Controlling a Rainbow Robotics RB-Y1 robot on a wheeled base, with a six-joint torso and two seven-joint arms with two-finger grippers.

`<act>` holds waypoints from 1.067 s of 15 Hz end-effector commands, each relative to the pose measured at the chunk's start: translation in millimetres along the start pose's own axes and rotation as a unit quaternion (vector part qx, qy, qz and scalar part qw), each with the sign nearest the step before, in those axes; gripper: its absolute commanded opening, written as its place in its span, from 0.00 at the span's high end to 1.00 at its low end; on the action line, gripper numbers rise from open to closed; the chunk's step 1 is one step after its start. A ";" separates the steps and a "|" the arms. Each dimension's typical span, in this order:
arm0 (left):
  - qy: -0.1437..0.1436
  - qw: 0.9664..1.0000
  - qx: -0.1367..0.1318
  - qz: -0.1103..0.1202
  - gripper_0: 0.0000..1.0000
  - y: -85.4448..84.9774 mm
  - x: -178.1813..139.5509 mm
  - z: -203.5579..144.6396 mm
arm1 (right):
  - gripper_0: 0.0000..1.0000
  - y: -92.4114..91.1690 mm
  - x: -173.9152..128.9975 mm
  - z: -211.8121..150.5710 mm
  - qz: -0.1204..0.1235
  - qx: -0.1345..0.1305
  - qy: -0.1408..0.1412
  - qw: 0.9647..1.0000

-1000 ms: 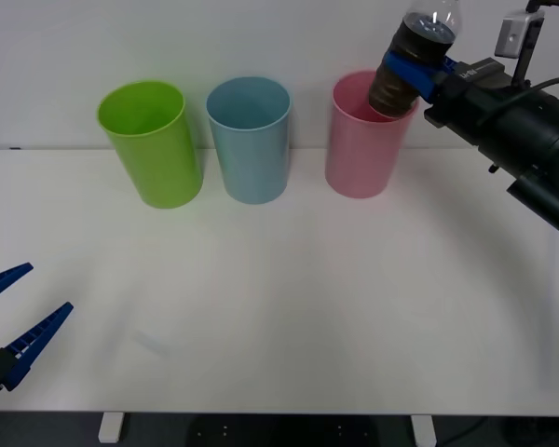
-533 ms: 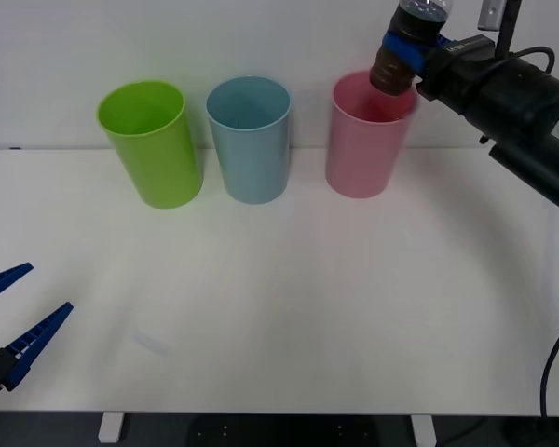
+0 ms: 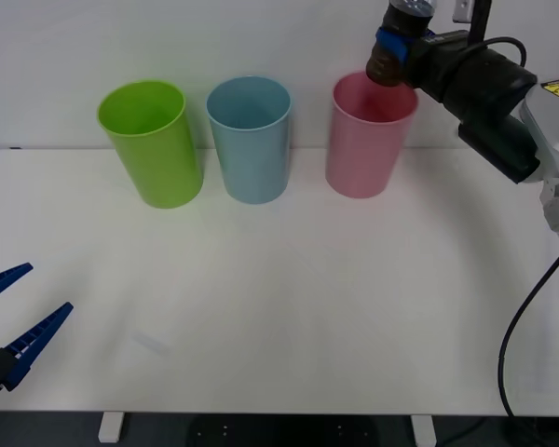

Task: Grasp the object on the table and drop it into the matching bin: aluminum can to the light blue bin, PET bottle to the pink bin.

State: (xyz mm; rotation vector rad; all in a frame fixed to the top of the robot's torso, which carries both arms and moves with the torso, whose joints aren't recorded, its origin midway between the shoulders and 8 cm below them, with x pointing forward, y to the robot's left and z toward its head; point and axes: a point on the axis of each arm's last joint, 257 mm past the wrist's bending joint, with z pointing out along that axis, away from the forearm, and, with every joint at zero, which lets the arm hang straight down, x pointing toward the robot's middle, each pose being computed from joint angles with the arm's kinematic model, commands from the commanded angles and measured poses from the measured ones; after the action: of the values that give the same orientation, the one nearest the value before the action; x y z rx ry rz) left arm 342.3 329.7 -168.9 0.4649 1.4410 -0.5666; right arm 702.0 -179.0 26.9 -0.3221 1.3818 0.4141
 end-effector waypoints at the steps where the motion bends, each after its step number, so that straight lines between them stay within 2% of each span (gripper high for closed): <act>1: 0.000 1.000 0.000 0.000 0.00 0.0 0.0 0.0 | 1.00 -5.7 3.2 2.7 -0.009 0.018 -0.001 1.000; 5: 0.000 1.000 0.000 0.000 0.00 0.0 0.0 0.0 | 0.99 -7.2 4.2 3.0 -0.014 0.022 -0.002 1.000; 7: 0.000 1.000 0.000 0.000 0.00 0.0 0.0 0.0 | 0.93 -7.2 4.2 3.0 -0.015 0.022 -0.002 1.000; 8: 0.000 1.000 0.000 0.000 0.00 0.0 0.0 0.0 | 0.84 -7.5 3.2 2.8 -0.016 0.022 -0.002 1.000; 9: 0.000 1.000 0.000 0.000 0.00 0.0 0.0 0.0 | 0.32 -8.8 3.3 2.5 -0.018 0.024 -0.002 1.000; 10: 0.000 1.000 0.000 0.000 0.00 0.0 0.0 0.0 | 0.00 -9.5 2.6 2.3 -0.021 0.024 -0.003 0.999; 16: 0.000 1.000 0.000 0.000 0.00 0.0 0.0 0.0 | 0.00 -9.5 1.1 2.2 -0.029 0.024 -0.005 0.999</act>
State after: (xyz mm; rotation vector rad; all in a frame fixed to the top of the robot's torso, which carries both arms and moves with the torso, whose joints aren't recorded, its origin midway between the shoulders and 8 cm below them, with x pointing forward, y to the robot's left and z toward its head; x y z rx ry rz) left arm 342.3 329.7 -168.9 0.4649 1.4410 -0.5667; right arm 708.7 -186.6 25.3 -0.3190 1.3694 0.3344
